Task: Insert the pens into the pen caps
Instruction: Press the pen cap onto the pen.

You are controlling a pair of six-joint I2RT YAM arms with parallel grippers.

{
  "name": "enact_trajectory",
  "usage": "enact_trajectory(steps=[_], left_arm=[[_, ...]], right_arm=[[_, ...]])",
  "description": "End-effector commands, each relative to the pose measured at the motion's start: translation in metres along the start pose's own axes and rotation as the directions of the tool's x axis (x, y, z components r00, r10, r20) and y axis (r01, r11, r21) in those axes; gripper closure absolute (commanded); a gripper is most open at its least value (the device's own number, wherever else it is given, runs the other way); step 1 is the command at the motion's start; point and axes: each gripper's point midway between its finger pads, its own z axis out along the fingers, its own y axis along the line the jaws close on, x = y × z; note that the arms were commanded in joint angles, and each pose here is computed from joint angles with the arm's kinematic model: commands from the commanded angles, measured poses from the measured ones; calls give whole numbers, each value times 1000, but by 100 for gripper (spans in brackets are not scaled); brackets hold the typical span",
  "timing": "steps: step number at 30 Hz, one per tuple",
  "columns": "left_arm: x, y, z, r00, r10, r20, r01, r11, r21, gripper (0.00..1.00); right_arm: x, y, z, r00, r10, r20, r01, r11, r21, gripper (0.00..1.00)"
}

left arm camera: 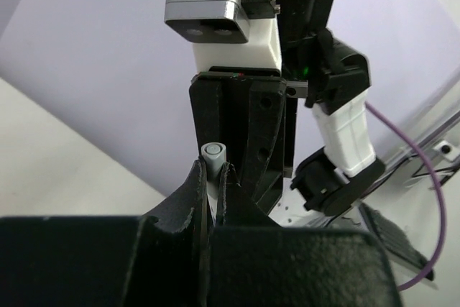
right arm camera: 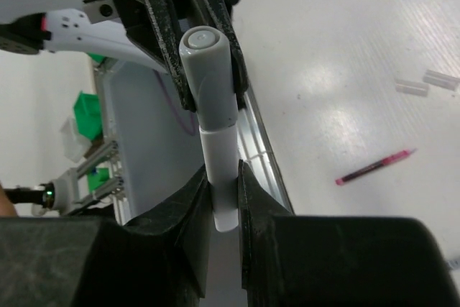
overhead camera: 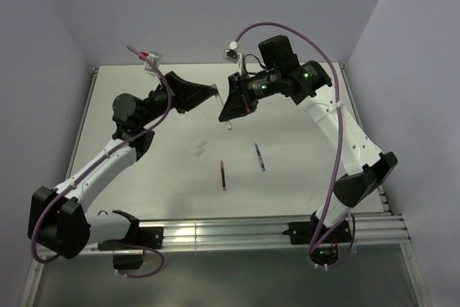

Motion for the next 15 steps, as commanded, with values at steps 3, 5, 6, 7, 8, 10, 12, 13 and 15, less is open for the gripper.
enact_trajectory(steps=[3,5,6,7,8,10,12,13,15], left_arm=[[139,-25,-52,783,-121,-611,208,975,74,100],[137,-21,-48,789,-101,-606,186,979,78,100],[137,-23,-47,788,-91,-609,184,979,92,100],[137,-22,-47,785,-96,-612,190,978,90,100],[140,-23,-49,775,-98,-624,202,975,97,100],[140,-28,-51,785,-90,-613,212,969,130,100],[135,-39,-52,797,-73,-599,219,960,175,100],[136,-43,-55,803,-43,-594,207,956,209,100],[136,-48,-57,802,-48,-596,218,951,218,100]], right_arm=[[-127,3,-52,801,-473,369,381,876,296,100],[-128,7,-53,798,-472,375,387,878,283,100],[-131,12,-55,791,-477,383,392,876,281,100],[-133,14,-55,786,-483,386,397,873,284,100],[-133,16,-54,786,-482,387,403,874,270,100],[-134,29,-54,775,-493,396,442,870,219,100],[-133,41,-53,773,-485,409,464,872,157,100],[-129,52,-52,778,-475,410,480,872,99,100],[-129,58,-51,775,-476,415,496,866,66,100]])
